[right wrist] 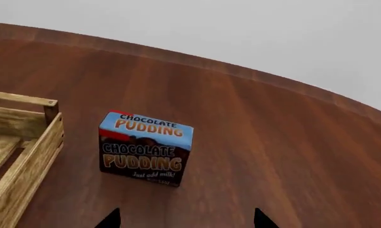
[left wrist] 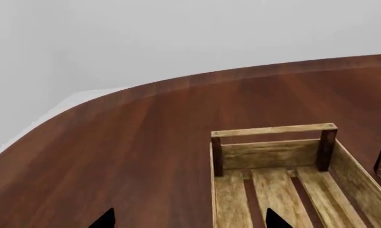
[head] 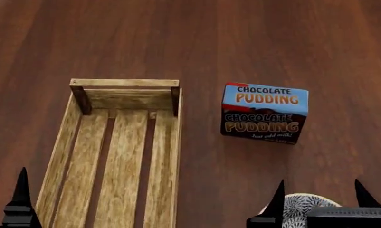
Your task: Stack the left bowl on the right bowl and place them in the tray.
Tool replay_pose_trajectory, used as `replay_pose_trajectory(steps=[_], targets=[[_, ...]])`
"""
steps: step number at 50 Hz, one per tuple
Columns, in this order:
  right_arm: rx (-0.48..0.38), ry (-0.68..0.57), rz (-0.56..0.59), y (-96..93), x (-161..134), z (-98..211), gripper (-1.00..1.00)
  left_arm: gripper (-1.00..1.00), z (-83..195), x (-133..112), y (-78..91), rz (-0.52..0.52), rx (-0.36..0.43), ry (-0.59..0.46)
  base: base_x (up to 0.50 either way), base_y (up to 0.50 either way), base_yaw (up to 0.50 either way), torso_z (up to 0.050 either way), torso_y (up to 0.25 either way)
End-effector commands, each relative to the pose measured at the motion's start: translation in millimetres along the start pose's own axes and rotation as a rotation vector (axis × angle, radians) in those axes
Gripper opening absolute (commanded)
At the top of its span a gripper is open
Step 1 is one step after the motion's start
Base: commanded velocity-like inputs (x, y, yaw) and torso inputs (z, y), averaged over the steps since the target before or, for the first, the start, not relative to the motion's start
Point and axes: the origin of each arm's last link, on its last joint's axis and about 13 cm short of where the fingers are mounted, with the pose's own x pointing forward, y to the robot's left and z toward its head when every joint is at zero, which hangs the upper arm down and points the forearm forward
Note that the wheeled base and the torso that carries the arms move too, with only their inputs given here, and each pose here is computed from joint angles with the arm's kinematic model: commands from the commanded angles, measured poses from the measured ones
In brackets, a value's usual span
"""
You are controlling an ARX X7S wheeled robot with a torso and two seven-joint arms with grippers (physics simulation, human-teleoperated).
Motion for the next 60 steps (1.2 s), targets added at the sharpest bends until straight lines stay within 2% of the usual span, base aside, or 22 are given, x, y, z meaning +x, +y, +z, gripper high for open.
replay_pose_trajectory(steps=[1, 12, 28, 44, 60], targets=[[-0.025, 0.031, 0.053, 2.7, -11, 4, 1.00, 1.00, 7, -1, 1.9, 0.001, 0.004, -0.022, 0.00, 0.00, 0.00, 0.000, 0.000], [-0.025, 0.108, 0.120, 7.4, -26, 7, 1.00, 1.00, 10, -1, 0.7, 0.002, 0.015, -0.028, 0.00, 0.00, 0.00, 0.000, 0.000], [-0.071, 0.234, 0.226, 15.5, -36, 3, 1.00, 1.00, 8, -3, 1.5, 0.008, 0.017, -0.025, 0.00, 0.00, 0.00, 0.000, 0.000], [-0.082, 0.331, 0.284, 20.0, -33, -15, 1.00, 1.00, 9, -5, 1.5, 0.008, 0.018, -0.029, 0.00, 0.00, 0.00, 0.000, 0.000], [-0.063, 0.383, 0.290, 22.3, -25, -32, 1.00, 1.00, 10, -5, 1.4, 0.007, 0.016, -0.032, 0.00, 0.00, 0.00, 0.000, 0.000]])
